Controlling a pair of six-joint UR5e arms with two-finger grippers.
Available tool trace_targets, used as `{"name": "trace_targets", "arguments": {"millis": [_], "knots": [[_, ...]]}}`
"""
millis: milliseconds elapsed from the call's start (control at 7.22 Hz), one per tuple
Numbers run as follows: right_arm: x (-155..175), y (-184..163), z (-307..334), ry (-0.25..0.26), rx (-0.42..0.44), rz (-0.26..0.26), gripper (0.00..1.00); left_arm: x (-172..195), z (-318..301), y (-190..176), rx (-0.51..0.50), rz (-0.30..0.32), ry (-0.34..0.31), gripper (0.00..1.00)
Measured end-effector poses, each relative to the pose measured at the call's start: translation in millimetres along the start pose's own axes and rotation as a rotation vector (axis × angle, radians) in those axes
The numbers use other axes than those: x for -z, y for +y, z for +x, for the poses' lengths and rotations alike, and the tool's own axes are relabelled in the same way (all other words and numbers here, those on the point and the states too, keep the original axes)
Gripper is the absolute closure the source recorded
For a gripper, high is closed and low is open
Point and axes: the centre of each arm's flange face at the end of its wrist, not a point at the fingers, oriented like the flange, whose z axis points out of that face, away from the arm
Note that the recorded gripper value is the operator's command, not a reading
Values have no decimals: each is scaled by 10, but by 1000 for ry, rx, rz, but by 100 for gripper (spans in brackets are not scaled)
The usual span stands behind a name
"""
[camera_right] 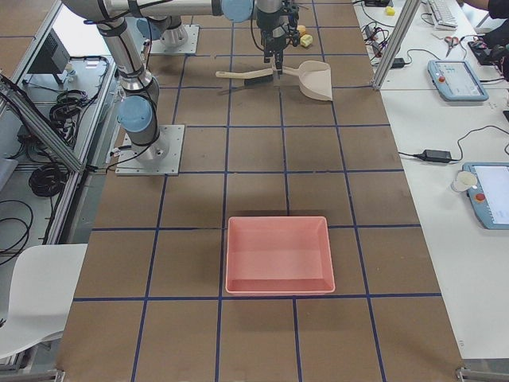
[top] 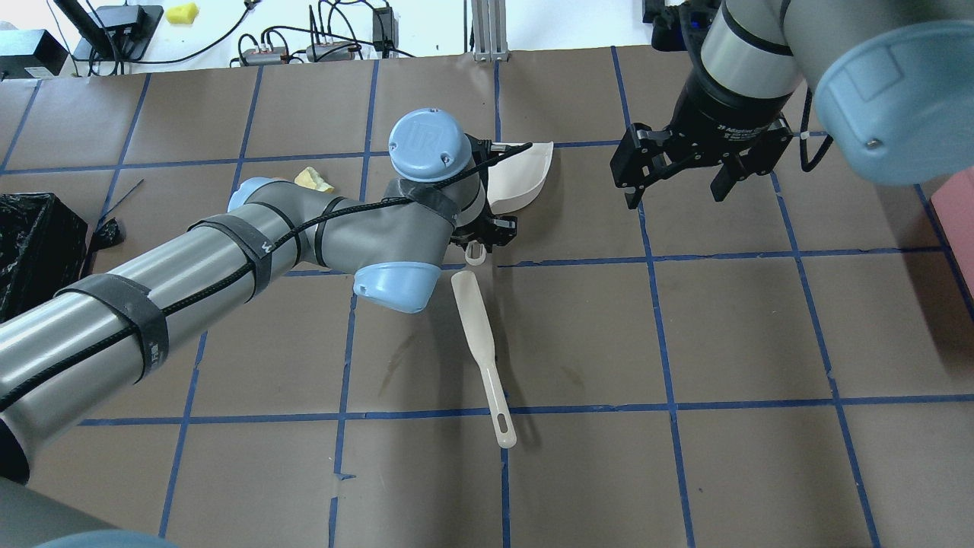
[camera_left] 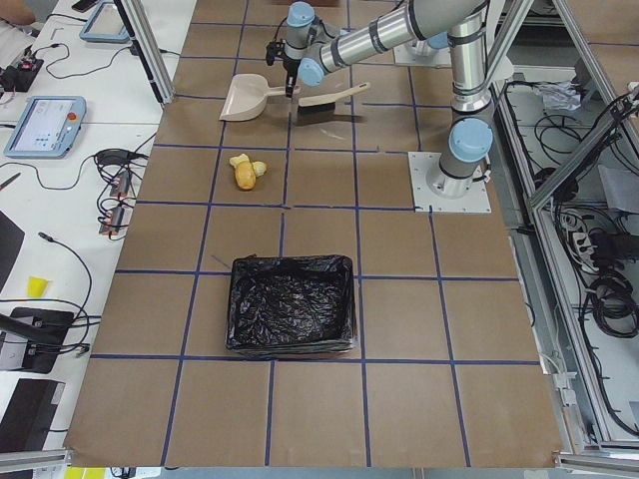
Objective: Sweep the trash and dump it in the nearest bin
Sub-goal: 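Close the left gripper on the dustpan handle and lift it, then carry the dustpan to the scraps with left gripper while right reaches for brush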
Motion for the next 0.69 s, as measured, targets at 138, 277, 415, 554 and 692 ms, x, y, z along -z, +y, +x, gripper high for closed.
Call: {"name": "trace_targets", "arguments": {"millis": [138,277,415,554,692], "knots": [[-3,4,-3,0,0,-1,0,34,0,-19,-1,7,1,96],[-6,5,-6,-1,-1,-2,0,114,-24,-60,2,23,3,96],[-8,7,-10,-1,-1,-3,0,229,-127,-141,13,42,3,96],[-11,10,-14,-3,-1,-4,0,376,-298,-239,19,55,9,96],[-37,28,-29,-7,-1,-13,0,541,-465,-303,7,61,18,96]]}}
